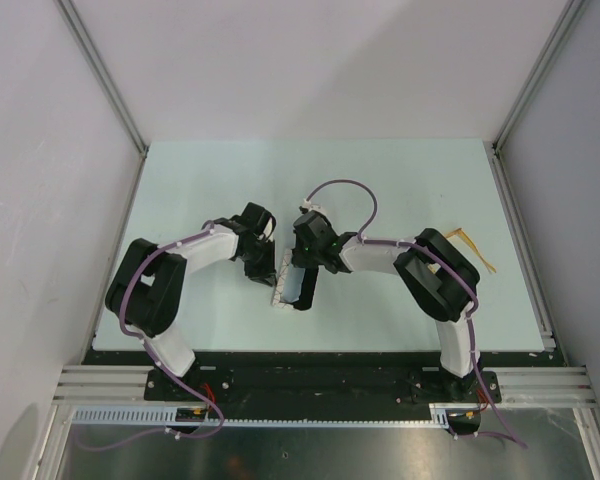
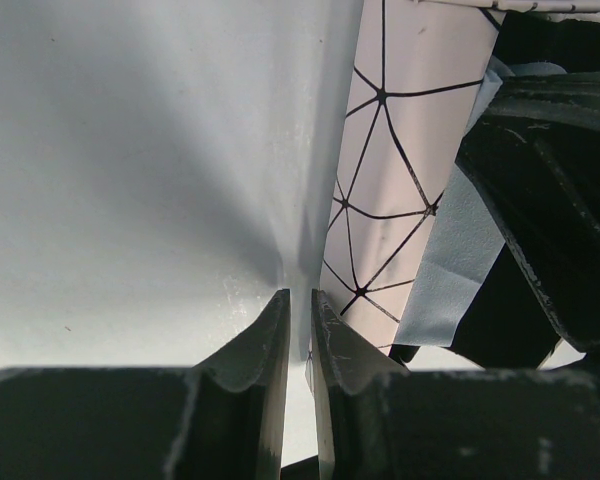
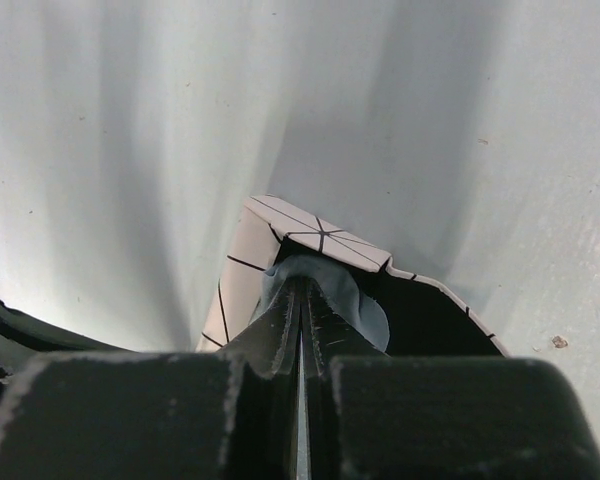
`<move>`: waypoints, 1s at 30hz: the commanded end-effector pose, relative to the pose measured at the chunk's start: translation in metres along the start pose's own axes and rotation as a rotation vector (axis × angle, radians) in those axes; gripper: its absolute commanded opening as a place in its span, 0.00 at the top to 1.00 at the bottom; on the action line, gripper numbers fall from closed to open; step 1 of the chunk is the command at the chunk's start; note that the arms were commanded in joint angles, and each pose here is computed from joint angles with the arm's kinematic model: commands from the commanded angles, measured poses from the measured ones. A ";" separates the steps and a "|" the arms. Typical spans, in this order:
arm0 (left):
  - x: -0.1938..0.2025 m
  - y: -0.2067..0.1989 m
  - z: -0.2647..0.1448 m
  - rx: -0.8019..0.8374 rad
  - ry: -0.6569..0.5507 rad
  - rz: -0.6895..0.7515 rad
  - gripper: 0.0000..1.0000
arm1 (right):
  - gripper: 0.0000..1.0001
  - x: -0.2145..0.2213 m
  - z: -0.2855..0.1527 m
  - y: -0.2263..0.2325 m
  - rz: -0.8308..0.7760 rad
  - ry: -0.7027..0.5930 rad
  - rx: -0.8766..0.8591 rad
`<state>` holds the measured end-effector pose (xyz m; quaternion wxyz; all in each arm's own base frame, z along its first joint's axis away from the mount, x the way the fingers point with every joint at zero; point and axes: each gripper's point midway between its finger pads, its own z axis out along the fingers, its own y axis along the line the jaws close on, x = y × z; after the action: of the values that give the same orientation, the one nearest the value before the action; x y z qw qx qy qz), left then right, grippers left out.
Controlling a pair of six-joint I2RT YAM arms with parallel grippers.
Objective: Organize the sunglasses
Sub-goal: Smooth out the folded cleaning cloth from the sunglasses case.
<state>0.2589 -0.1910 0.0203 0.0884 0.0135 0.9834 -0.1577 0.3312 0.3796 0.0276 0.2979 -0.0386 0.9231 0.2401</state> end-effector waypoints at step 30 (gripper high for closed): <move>-0.012 -0.014 -0.010 0.037 -0.042 0.012 0.82 | 1.00 -0.019 0.009 0.013 0.068 -0.037 -0.072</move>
<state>0.2582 -0.1916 0.0203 0.0878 0.0146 0.9834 -0.1578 0.3389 0.3867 0.0325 0.2946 -0.0206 0.9155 0.2732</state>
